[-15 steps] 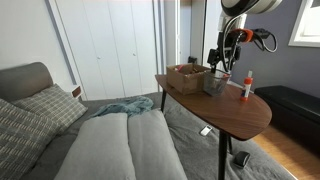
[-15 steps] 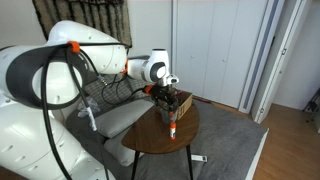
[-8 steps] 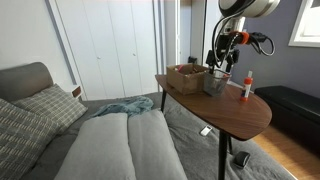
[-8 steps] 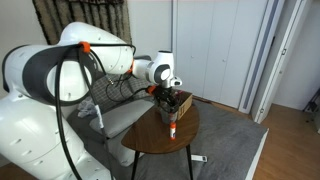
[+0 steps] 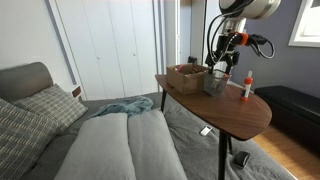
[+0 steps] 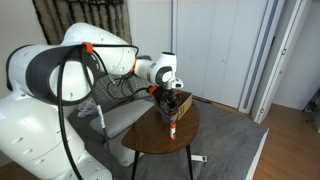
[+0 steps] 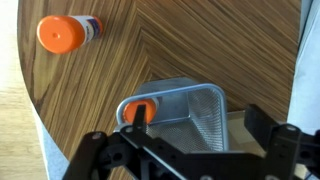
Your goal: Put the two paper glues on the table
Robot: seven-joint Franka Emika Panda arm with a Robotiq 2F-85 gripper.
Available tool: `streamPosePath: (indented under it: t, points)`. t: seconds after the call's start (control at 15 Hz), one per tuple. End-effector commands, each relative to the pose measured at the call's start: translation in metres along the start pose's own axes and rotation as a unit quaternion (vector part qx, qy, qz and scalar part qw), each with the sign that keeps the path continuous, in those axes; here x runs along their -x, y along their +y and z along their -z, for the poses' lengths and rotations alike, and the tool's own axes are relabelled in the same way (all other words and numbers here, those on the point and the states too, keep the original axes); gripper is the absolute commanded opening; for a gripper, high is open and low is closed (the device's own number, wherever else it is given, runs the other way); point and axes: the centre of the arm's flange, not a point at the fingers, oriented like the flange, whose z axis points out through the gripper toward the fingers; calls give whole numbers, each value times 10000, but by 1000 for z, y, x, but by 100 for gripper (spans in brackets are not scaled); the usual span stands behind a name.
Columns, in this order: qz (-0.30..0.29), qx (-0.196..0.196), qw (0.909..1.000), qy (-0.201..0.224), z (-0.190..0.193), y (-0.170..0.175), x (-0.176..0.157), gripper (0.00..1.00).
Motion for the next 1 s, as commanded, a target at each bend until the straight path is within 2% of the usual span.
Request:
streamPosePath:
  t: [0.0,0.93]
  points:
    - [-54,-197,9998,36,-3,-1,-6,100]
    - [263,-191,9993,160,-10,-24,-10,100]
